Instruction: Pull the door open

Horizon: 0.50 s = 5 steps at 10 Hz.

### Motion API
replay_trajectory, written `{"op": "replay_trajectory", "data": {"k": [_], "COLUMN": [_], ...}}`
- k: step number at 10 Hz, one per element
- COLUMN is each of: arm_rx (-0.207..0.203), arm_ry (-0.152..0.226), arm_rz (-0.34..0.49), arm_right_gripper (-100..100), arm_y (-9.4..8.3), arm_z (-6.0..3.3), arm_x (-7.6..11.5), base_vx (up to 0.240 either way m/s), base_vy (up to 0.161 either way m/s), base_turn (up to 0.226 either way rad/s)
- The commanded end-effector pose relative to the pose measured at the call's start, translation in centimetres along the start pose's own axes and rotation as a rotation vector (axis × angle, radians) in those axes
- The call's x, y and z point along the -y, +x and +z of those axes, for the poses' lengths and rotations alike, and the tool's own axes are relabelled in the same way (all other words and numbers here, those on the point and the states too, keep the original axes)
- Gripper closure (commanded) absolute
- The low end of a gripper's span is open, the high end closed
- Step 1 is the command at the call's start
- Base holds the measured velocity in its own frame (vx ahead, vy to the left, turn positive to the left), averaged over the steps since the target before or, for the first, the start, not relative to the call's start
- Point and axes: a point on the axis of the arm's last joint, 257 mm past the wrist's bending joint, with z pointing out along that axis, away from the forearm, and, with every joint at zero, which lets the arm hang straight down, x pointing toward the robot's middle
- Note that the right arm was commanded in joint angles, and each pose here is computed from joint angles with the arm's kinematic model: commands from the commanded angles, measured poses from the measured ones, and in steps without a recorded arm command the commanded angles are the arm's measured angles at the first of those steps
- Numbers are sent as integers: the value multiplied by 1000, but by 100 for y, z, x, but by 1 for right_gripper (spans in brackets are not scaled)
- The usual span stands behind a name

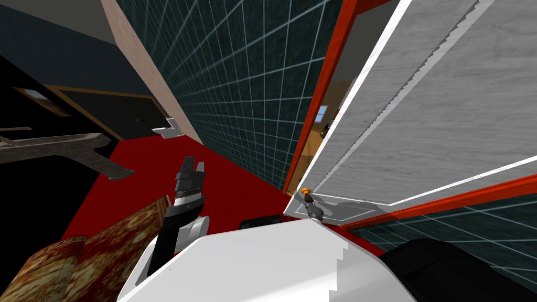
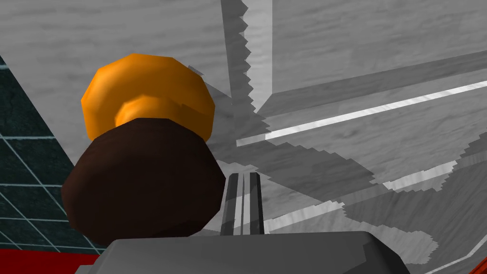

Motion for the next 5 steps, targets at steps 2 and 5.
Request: {"op": "replay_trajectory", "data": {"k": [2, 5], "arm_rx": [5, 5], "arm_ry": [1, 1], "arm_rz": [2, 2], "arm_right_gripper": [-100, 100], "arm_y": [1, 1], "arm_z": [18, 18], "arm_x": [-20, -20], "base_vx": [18, -1], "base_vy": [8, -11], "base_turn": [-13, -4]}}
